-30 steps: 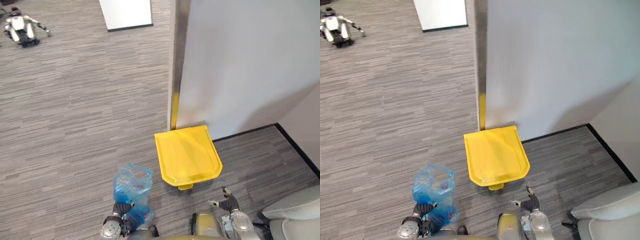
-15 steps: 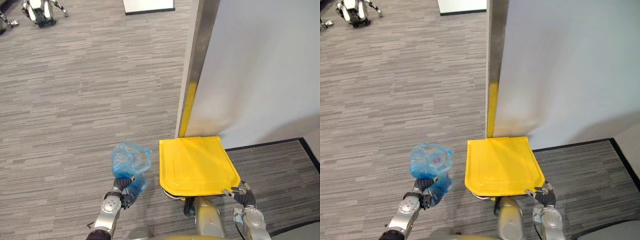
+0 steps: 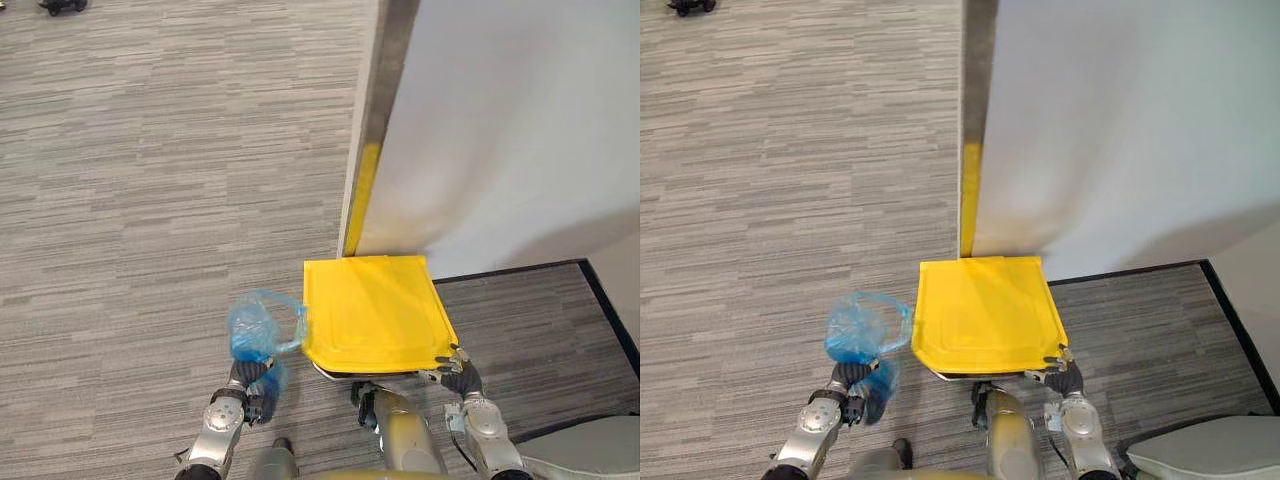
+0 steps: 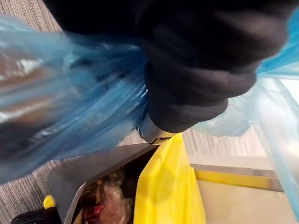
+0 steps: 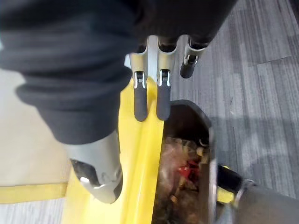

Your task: Gather rubbish on tea table into small bin, then transfer packed bag to large trash can.

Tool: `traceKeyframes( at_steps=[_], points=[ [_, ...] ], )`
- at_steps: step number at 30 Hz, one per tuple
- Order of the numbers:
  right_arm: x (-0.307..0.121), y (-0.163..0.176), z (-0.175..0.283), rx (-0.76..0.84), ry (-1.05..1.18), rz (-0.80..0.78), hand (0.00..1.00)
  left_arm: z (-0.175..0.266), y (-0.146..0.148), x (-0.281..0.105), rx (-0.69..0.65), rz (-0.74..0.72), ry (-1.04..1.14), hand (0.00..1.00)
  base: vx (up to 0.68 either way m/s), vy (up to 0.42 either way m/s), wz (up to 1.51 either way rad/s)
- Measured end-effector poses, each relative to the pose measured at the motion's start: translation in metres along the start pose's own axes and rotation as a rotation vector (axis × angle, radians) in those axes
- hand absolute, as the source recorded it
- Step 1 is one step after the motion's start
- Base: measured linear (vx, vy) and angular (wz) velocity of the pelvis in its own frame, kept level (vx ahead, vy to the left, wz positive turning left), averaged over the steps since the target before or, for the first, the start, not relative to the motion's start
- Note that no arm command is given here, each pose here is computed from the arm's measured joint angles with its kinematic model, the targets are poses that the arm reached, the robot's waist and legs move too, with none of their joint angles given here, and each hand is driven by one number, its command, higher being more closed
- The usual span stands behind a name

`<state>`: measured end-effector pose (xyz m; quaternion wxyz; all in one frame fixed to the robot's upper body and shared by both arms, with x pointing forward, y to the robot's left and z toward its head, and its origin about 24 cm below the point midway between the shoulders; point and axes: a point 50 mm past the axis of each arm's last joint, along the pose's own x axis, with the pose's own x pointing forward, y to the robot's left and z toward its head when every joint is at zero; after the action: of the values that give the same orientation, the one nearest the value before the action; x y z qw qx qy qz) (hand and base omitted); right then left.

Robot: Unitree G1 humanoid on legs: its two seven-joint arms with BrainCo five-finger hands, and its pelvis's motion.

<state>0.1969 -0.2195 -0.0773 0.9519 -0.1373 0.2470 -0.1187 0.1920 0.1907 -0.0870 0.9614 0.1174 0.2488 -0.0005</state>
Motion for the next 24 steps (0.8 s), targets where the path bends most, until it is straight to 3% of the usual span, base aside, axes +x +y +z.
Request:
traceKeyframes(
  at_steps=[8, 16, 22, 24],
  points=[
    [-0.011, -0.026, 0.058, 0.057, -0.29, -0.249, 0.0, 0.005, -0.007, -0.005, -0.007, 0.002, -0.037, 1.0, 0.0, -0.026, -0.06],
    [-0.038, -0.04, 0.018, 0.12, -0.156, -0.395, 0.0, 0.002, -0.018, -0.013, -0.024, -0.006, -0.036, 1.0, -0.06, 0.014, -0.11],
    [-0.042, -0.039, -0.005, 0.122, -0.062, -0.391, 0.0, 0.003, -0.019, -0.013, -0.029, -0.006, -0.04, 1.0, -0.05, -0.022, 0.04],
    [-0.041, -0.037, -0.014, 0.195, -0.011, -0.393, 0.0, 0.003, -0.019, -0.013, -0.028, -0.005, -0.04, 1.0, -0.05, -0.017, 0.21]
  ],
)
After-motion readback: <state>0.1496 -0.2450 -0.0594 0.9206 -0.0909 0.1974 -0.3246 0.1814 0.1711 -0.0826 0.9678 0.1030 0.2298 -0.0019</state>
